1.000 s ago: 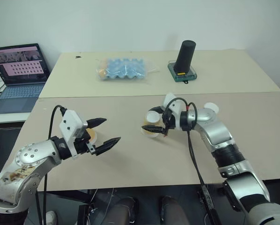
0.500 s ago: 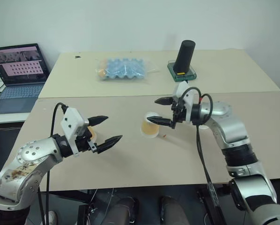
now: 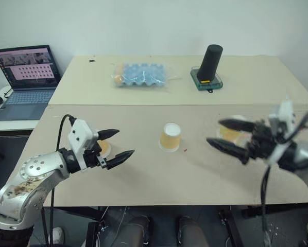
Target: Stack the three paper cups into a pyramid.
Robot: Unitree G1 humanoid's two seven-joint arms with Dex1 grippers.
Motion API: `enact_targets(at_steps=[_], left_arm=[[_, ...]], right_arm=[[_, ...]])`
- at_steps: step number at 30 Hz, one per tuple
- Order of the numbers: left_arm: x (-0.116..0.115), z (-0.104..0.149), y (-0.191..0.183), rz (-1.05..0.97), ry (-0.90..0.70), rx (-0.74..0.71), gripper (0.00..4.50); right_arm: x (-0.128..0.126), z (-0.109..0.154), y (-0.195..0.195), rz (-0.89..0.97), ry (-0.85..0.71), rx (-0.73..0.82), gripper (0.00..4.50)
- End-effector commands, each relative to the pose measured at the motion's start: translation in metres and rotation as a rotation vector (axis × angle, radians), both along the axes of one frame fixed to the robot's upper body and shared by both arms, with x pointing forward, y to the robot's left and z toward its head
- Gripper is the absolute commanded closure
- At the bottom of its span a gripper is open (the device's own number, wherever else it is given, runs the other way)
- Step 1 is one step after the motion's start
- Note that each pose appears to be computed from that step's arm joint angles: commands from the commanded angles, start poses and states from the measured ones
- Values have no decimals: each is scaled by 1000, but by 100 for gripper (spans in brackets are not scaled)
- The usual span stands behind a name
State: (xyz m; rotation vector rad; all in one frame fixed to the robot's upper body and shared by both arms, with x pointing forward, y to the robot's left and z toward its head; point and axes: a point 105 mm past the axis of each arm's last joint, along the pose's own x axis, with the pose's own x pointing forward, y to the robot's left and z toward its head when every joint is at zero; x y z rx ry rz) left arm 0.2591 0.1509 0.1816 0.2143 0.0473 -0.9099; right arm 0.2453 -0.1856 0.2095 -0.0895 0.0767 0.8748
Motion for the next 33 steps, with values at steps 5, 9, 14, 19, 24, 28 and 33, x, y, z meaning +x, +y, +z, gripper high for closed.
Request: enact_targets(at_steps=[5,9,14,19,24,28,33], left_arm=[[1,8,-3,-38,-26,10,0],[3,10,-3,-47,-28,12,0],[4,11,-3,-50,-31,12,0],[4,11,-2,-46,-34,14,0],[6,15,-2,-34,-49,11,0],[6,15,-1,-29,-51,11,0],[6,16,-1,-25,-52,10,0]], right_arm=[[44,-40,-71,-674,2,-187,2],[58,-52,-53,-728,-63,-194,2],[73,-45,-44,-769,-120,-110,2],[84,-31,-55,-813,-176,-86,2],[92,-23,-60,-816,-194,-48,2],[99,-25,-59,-814,-192,-29,2],[111,-29,-50,-794,-179,1,2]])
